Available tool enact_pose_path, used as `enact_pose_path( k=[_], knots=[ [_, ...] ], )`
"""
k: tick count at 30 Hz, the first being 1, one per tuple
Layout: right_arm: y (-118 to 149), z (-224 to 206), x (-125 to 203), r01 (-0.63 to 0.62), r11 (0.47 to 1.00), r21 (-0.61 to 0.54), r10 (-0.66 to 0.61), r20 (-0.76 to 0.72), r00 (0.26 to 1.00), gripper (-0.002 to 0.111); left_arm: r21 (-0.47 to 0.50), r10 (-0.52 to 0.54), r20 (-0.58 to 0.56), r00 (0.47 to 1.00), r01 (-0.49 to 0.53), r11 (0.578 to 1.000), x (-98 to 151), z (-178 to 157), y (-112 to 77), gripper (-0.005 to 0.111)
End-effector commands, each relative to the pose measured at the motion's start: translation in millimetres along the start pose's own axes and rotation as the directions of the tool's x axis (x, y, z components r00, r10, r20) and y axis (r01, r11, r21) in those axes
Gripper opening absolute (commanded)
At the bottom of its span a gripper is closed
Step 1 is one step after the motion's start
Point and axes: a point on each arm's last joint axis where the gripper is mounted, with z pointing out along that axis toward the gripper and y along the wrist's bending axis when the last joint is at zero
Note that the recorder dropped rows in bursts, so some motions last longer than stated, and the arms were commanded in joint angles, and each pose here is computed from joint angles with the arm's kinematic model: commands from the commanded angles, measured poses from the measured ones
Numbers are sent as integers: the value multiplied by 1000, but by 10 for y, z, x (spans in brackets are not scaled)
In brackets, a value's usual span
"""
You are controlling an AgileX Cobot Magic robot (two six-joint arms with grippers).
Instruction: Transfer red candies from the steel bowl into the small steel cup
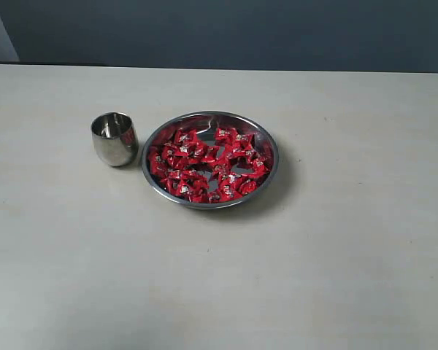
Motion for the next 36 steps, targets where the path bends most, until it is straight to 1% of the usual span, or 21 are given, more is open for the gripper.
enact_pose_path(
  k=[1,2,5,6,8,10,13,17,18,20,21,23,25,29,31,33,36],
  knots=[
    [-93,912,-38,129,991,46,-119,-190,975,-1,0,-8,6,1000,8,1000,7,-1,-2,2],
    [-87,1090,-29,150,987,54,-134,-225,965,-1,0,-8,6,1000,8,1000,7,-1,-2,2],
    [-16,1635,240,218,974,56,-182,-371,910,-1,0,-8,4,1000,8,1000,9,-1,-2,2],
    [55,1834,392,252,967,38,-213,-426,879,-1,0,-8,4,1000,8,1000,9,-1,-2,2],
    [192,2083,664,290,957,-13,-258,-495,830,-1,0,-8,6,1000,8,1000,7,-1,-2,2],
    [412,2307,968,320,943,-88,-314,-551,773,-1,0,-8,6,1000,8,1000,7,-1,-2,2],
    [743,2526,1371,336,925,-179,-371,-621,691,-1,0,-8,6,1000,8,1000,7,-1,-2,2],
    [1098,2702,1757,348,897,-271,-432,-698,570,-1,0,-8,6,1000,8,1000,7,-1,-2,2],
    [1160,2726,1847,357,881,-311,-466,-706,533,-1,0,-8,6,1000,8,1000,7,-1,-2,2],
    [1302,2767,1952,342,859,-381,-507,-723,469,-1,0,-8,6,1000,8,1000,7,-1,-2,2],
    [1349,2780,1980,320,856,-405,-513,-732,447,-1,0,-8,6,1000,8,1000,7,-1,-2,2],
    [1454,2812,2014,278,835,-475,-550,-739,390,4,0,-8,6,1000,8,1000,7,-1,-2,2],
    [1530,2859,2000,222,832,-508,-554,-748,365,14,0,-8,6,1000,8,1000,7,-1,-2,2],
    [1624,2989,1996,174,846,-504,-529,-755,388,33,0,-8,6,1000,8,1000,7,-1,-2,2],
    [1660,3038,2029,148,856,-496,-511,-764,394,36,0,-8,6,1000,8,1000,7,-1,-2,2],
    [1687,3065,2074,119,864,-489,-493,-777,392,36,0,-8,6,1000,8,1000,7,-1,-2,2],
    [1709,3077,2199,76,874,-480,-474,-806,356,36,0,-8,6,1000,8,1000,7,-1,-2,2]
  ],
)
